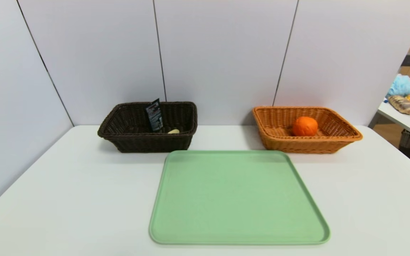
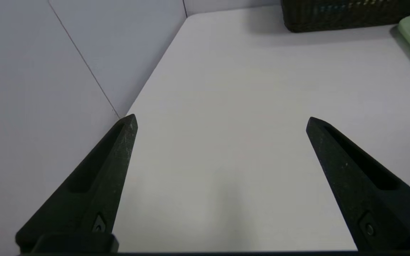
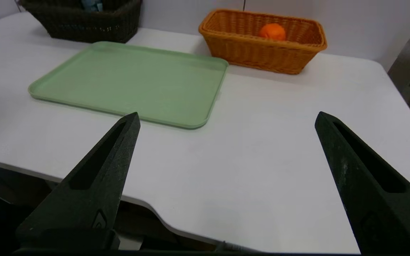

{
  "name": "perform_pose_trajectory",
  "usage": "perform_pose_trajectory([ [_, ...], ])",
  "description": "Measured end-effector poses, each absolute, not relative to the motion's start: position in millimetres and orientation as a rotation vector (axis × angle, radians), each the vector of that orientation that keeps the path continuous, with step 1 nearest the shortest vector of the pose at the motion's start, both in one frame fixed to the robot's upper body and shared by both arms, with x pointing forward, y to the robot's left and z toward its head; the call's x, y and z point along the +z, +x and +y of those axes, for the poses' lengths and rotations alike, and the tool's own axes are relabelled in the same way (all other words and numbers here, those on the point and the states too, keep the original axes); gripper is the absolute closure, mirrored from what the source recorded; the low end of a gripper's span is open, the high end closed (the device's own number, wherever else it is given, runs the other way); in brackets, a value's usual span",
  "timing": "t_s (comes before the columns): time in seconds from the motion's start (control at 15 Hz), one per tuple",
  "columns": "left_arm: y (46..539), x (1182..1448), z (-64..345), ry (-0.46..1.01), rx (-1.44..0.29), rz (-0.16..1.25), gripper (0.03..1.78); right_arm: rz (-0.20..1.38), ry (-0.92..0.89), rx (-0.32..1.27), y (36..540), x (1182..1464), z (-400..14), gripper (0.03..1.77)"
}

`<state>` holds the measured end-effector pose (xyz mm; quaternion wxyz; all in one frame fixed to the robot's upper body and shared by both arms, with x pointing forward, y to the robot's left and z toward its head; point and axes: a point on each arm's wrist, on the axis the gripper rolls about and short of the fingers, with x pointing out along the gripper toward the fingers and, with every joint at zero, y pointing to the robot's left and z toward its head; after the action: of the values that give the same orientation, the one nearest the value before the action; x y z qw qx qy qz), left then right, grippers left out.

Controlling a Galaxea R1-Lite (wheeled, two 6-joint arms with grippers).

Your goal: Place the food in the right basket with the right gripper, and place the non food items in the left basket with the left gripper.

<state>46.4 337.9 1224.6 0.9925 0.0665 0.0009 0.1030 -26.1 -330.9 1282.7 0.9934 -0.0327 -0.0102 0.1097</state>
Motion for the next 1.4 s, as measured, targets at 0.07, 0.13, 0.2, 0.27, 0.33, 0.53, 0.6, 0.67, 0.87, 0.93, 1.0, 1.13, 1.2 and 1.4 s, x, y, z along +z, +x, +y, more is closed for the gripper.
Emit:
perform_pose_trajectory([
  [0.07,48,1225,337,0.130,0.187,-0.038,0.12,-0.054,-0.070,0.217,-24,1284,-331,0.10],
  [0.13,50,1224,337,0.129,0.162,-0.069,0.12,-0.088,-0.073,0.214,-20,1285,-331,0.11],
  [0.2,53,1221,336,0.129,0.138,-0.086,0.12,-0.112,-0.076,0.212,-17,1285,-331,0.11],
  [0.27,56,1217,336,0.129,0.127,-0.094,0.12,-0.118,-0.077,0.210,-14,1284,-331,0.11],
  [0.33,59,1212,336,0.129,0.122,-0.090,0.12,-0.099,-0.075,0.204,-9,1280,-331,0.10],
  [0.53,65,1198,335,0.131,0.089,-0.065,0.12,-0.054,-0.070,0.139,9,1263,-333,0.10],
  [0.6,66,1195,335,0.132,0.058,-0.056,0.12,-0.054,-0.073,0.111,18,1256,-334,0.10],
  [0.67,67,1193,334,0.134,0.036,-0.051,0.12,-0.062,-0.080,0.083,28,1248,-334,0.10],
  [0.87,68,1189,334,0.129,0.021,-0.040,0.12,-0.119,-0.111,0.025,54,1222,-336,0.10],
  [0.93,68,1189,334,0.126,0.011,-0.039,0.12,-0.132,-0.120,0.017,60,1213,-336,0.10],
  [1.0,69,1187,333,0.126,0.001,-0.029,0.12,-0.139,-0.126,0.012,64,1206,-336,0.10],
  [1.13,69,1182,333,0.121,-0.005,0.005,0.12,-0.092,-0.122,0.012,68,1194,-336,0.10],
  [1.2,69,1182,333,0.121,-0.007,0.006,0.12,-0.053,-0.121,0.016,68,1189,-336,0.10],
  [1.4,69,1182,333,0.105,-0.008,0.005,0.12,0.003,-0.085,0.022,69,1182,-336,0.10],
])
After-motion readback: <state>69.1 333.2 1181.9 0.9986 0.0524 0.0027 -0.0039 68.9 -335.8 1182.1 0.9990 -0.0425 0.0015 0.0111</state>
